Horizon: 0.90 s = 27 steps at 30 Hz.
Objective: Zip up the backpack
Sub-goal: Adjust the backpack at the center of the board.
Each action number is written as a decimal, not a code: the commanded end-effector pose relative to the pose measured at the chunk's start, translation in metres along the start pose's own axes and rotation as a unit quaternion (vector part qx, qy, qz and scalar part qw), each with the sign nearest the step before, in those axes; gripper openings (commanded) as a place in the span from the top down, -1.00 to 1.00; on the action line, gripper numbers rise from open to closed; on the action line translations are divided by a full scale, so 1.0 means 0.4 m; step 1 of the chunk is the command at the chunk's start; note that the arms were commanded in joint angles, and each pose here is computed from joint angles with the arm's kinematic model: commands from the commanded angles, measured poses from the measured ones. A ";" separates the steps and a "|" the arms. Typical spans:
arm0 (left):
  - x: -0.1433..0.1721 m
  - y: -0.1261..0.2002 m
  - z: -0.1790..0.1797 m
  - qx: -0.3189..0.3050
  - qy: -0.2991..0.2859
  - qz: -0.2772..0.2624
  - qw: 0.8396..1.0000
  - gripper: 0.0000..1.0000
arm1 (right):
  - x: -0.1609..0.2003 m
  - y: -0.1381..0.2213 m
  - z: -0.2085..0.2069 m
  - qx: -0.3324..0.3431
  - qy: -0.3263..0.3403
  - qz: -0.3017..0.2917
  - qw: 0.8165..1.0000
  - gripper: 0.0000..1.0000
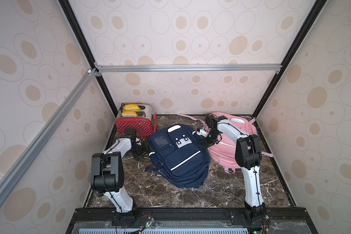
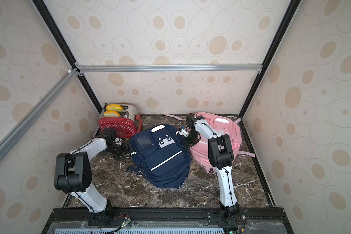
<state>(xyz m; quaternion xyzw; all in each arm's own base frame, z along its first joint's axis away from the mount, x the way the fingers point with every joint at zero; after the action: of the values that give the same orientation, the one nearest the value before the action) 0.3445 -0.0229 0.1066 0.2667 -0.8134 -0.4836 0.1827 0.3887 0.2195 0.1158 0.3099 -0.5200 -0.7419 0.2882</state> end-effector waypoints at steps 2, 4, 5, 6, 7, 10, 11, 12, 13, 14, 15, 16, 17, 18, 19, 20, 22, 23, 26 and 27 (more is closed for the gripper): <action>-0.031 -0.039 -0.040 0.028 -0.004 -0.002 1.000 -0.16 | -0.009 -0.005 -0.009 0.000 0.000 0.000 1.000 0.69; -0.033 -0.054 -0.043 0.031 -0.002 0.000 1.000 0.03 | -0.010 -0.002 -0.007 0.000 0.001 0.000 1.000 0.69; -0.033 -0.062 -0.045 0.031 -0.001 0.002 1.000 0.12 | -0.011 0.000 -0.006 0.000 0.002 0.000 1.000 0.69; -0.035 -0.066 -0.046 0.033 -0.001 0.003 0.999 0.22 | -0.012 0.002 -0.006 0.000 0.002 -0.001 1.000 0.69; -0.037 -0.070 -0.048 0.034 0.000 0.004 0.999 0.35 | -0.014 0.003 -0.006 -0.001 0.003 -0.002 1.000 0.69; -0.036 -0.072 -0.052 0.039 0.002 0.004 0.999 0.77 | -0.018 0.005 -0.007 -0.002 0.001 -0.004 1.000 0.69; -0.033 -0.067 -0.055 0.042 0.002 0.004 0.999 0.91 | -0.020 0.006 -0.007 -0.002 0.002 -0.004 1.000 0.68; -0.029 -0.060 -0.059 0.046 0.000 0.003 0.999 1.00 | -0.021 0.006 -0.008 -0.001 0.001 -0.004 1.000 0.68; -0.026 -0.048 -0.062 0.050 -0.002 -0.001 0.999 1.00 | -0.023 0.008 -0.010 0.001 0.002 -0.004 1.000 0.67; -0.019 -0.035 -0.065 0.054 -0.003 -0.003 0.999 1.00 | -0.026 0.009 -0.013 0.004 0.002 -0.005 1.000 0.65; -0.013 -0.021 -0.070 0.059 -0.004 -0.006 0.998 1.00 | -0.028 0.011 -0.016 0.010 0.002 -0.004 1.000 0.61; -0.006 -0.003 -0.074 0.063 -0.006 -0.009 0.998 1.00 | -0.030 0.017 -0.019 0.017 -0.001 -0.002 1.000 0.51; 0.003 0.014 -0.077 0.067 -0.007 -0.011 0.998 1.00 | -0.033 0.030 -0.020 0.022 -0.005 -0.002 1.000 0.32; 0.012 0.027 -0.079 0.070 -0.007 -0.011 0.997 1.00 | -0.037 0.042 -0.018 0.025 -0.009 -0.004 1.000 0.14; 0.023 0.046 -0.084 0.076 -0.009 -0.014 0.997 1.00 | -0.040 0.064 -0.014 0.029 -0.014 -0.009 0.999 0.03; 0.034 0.063 -0.087 0.079 -0.009 -0.015 0.997 1.00 | -0.042 0.089 -0.006 0.031 -0.022 -0.014 0.999 -0.02; 0.055 0.092 -0.094 0.083 -0.012 -0.018 0.996 1.00 | -0.044 0.144 0.020 0.029 -0.026 -0.032 0.999 -0.04; 0.062 0.104 -0.097 0.087 -0.012 -0.021 0.996 1.00 | -0.042 0.173 0.036 0.028 -0.024 -0.042 0.998 -0.04; 0.087 0.139 -0.115 0.102 -0.015 -0.031 0.994 1.00 | -0.044 0.265 0.120 0.013 0.006 -0.091 0.996 -0.04; 0.094 0.148 -0.120 0.105 -0.016 -0.033 0.994 1.00 | -0.049 0.288 0.163 -0.004 0.027 -0.111 0.993 -0.04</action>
<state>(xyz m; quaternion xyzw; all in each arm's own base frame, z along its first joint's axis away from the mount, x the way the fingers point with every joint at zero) 0.3311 -0.0487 0.1649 0.2982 -0.8437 -0.4267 0.1310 0.3969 0.2265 0.1876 0.3448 -0.5206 -0.7456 0.2326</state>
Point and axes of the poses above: each gripper's point midway between its finger pads, its own y axis back along the fingers, its own z axis along the line the jaws close on, x = y × z, the point moved 6 cm from there along y, back along the fingers, and after that the axes turned 11 degrees about y, right-handed, at the moved point
